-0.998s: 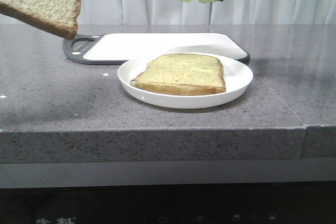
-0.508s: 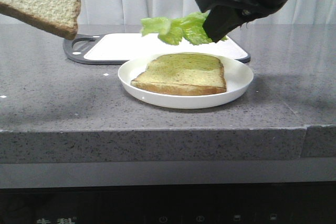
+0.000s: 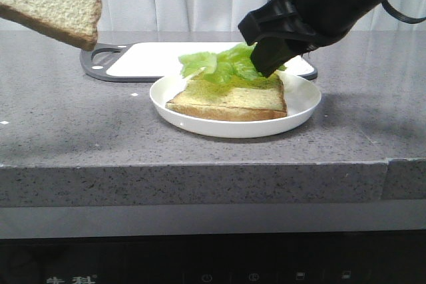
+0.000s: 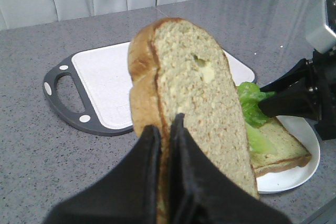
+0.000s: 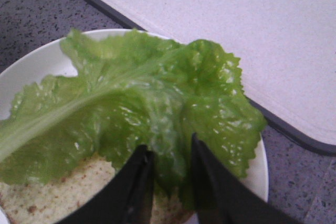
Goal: Left arm grabs bread, right arm adds lettuce
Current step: 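Carry the lettuce with the right gripper and lower it onto the bread, then open the right gripper and raise it away from the plate, then move the held bread slice over the lettuce and lower it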
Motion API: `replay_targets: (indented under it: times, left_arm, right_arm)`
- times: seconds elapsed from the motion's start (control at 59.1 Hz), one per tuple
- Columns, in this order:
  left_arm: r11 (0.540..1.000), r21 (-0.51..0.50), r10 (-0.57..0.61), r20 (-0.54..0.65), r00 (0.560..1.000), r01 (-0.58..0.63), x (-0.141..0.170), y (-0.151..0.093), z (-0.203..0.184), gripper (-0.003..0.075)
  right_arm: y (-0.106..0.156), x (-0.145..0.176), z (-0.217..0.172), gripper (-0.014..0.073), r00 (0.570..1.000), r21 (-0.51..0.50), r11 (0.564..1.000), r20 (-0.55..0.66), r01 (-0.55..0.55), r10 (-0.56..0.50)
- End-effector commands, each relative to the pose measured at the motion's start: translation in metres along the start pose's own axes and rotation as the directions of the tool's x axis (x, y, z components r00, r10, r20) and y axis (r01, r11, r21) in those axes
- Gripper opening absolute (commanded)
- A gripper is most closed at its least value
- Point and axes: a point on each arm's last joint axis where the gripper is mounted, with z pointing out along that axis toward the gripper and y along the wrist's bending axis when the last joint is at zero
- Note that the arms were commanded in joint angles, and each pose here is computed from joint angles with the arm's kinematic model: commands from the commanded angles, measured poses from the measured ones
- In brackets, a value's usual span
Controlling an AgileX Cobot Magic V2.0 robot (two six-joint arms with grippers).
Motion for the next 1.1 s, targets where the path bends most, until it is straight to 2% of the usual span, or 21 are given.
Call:
replay_targets:
  times: [0.0, 0.102, 0.203, 0.524, 0.592, 0.626, 0.677, 0.761, 0.846, 1.083]
  left_arm:
    - [1.000, -0.005, -0.020, 0.120, 0.993, 0.020, -0.018, 0.001, -0.005, -0.0021]
    - [1.000, -0.005, -0.020, 0.120, 0.993, 0.020, -0.018, 0.001, -0.005, -0.0021]
    - [1.000, -0.005, -0.020, 0.120, 0.993, 0.020, -0.018, 0.001, -0.005, -0.0021]
    - [1.000, -0.005, -0.020, 0.120, 0.993, 0.020, -0.018, 0.001, -0.005, -0.0021]
    - [1.000, -0.005, -0.020, 0.120, 0.993, 0.020, -0.018, 0.001, -0.005, -0.0021]
    - [1.000, -0.005, -0.020, 0.120, 0.993, 0.020, -0.018, 0.001, -0.005, -0.0021]
    - [1.000, -0.005, -0.020, 0.120, 0.993, 0.020, -0.018, 0.001, -0.005, -0.0021]
    - [1.000, -0.002, -0.029, 0.120, 0.992, 0.029, -0.018, 0.000, -0.005, -0.0021]
    - [0.999, 0.002, -0.043, 0.121, 0.992, 0.043, -0.018, 0.000, -0.005, -0.0021]
    - [0.989, 0.030, -0.148, 0.108, 0.983, 0.145, -0.017, -0.001, -0.002, -0.0021]
  right_arm:
    - [-0.004, -0.022, -0.017, 0.0382, 0.992, 0.038, 0.999, 0.127, 0.001, -0.006]
    - [-0.004, -0.023, -0.021, 0.0482, 0.991, 0.036, 0.999, 0.131, 0.001, -0.006]
    - [-0.003, -0.026, -0.028, 0.0538, 0.990, 0.033, 0.999, 0.144, 0.002, -0.007]
    - [-0.009, -0.036, -0.071, 0.0544, 0.980, 0.040, 0.999, 0.201, -0.006, -0.002]
    - [-0.012, -0.036, -0.081, 0.0495, 0.978, 0.045, 0.999, 0.207, -0.018, 0.008]
    - [-0.015, -0.037, -0.086, 0.0443, 0.977, 0.051, 0.998, 0.214, -0.023, 0.011]
    - [-0.017, -0.038, -0.094, 0.0344, 0.973, 0.061, 0.998, 0.230, -0.028, 0.013]
    - [-0.019, -0.041, -0.108, 0.0118, 0.965, 0.073, 0.997, 0.263, -0.031, 0.011]
    - [-0.018, -0.042, -0.120, -0.0071, 0.958, 0.077, 0.997, 0.286, -0.029, 0.006]
    - [-0.009, -0.021, -0.167, -0.0061, 0.910, 0.118, 0.992, 0.415, -0.036, -0.016]
